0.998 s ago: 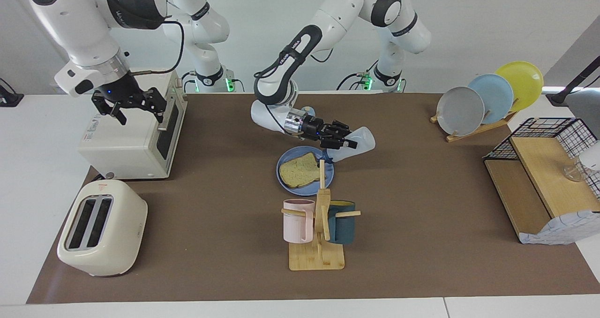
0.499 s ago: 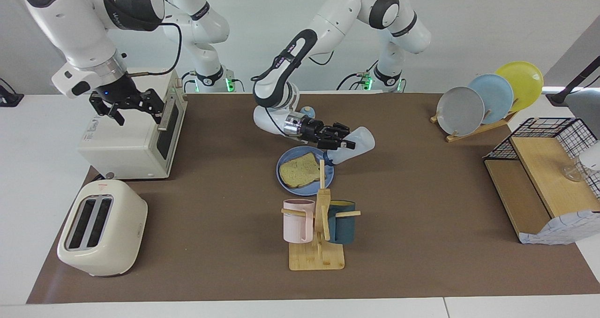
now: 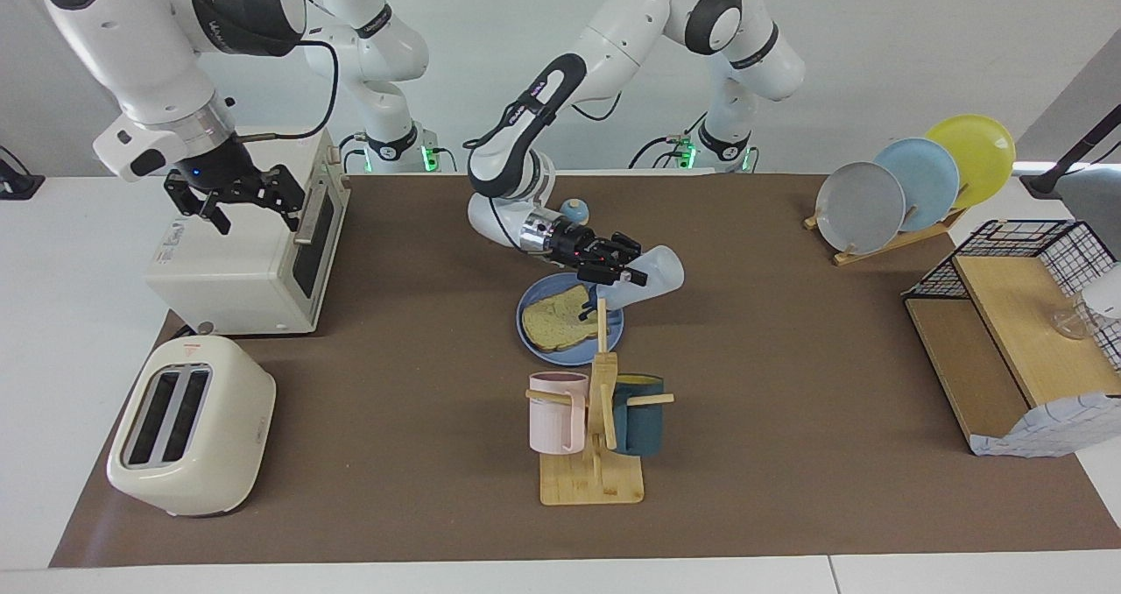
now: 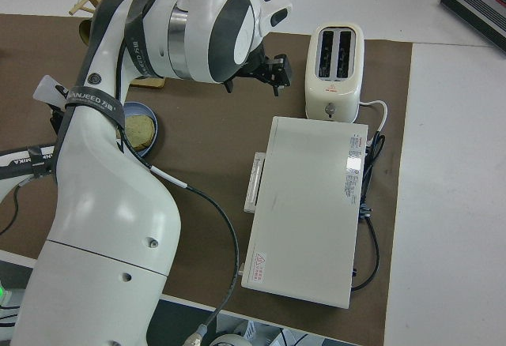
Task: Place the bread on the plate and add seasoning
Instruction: 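Hold the shaker over the bread with the left gripper and shake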
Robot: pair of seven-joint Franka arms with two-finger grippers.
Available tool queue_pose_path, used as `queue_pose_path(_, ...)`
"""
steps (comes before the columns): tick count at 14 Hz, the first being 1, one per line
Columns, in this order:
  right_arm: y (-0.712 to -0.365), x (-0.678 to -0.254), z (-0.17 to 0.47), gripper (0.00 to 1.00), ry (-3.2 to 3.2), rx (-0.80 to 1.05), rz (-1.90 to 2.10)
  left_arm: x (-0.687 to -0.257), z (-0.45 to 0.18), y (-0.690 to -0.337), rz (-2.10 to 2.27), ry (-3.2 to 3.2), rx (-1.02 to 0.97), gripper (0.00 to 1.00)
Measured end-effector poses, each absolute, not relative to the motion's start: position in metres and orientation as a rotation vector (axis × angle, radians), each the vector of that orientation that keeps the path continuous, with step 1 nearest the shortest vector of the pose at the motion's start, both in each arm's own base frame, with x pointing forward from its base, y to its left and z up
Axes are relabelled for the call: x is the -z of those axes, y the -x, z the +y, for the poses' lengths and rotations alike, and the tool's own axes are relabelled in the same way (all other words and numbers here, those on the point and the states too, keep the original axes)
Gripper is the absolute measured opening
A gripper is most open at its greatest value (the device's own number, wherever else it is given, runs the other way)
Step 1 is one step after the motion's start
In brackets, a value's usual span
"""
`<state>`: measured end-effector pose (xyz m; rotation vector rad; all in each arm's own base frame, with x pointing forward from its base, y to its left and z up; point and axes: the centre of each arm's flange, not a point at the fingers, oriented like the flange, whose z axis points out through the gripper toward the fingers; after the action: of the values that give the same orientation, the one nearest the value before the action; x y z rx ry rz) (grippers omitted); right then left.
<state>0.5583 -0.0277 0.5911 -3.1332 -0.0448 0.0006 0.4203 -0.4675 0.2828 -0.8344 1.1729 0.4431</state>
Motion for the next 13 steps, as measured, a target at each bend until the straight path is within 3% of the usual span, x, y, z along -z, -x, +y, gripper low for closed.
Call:
queue_pose_path(8, -0.559, -0.596, -0.025, 1.00, 3.131, 0.014, -0.052, -0.280, -0.426, -0.476, 1.153, 0.818, -0.455, 0.47)
queue_pose_path(13, -0.559, -0.596, -0.026, 1.00, 3.131, 0.013, -0.048, -0.279, -0.461, -0.440, 1.181, 0.773, -0.396, 0.47)
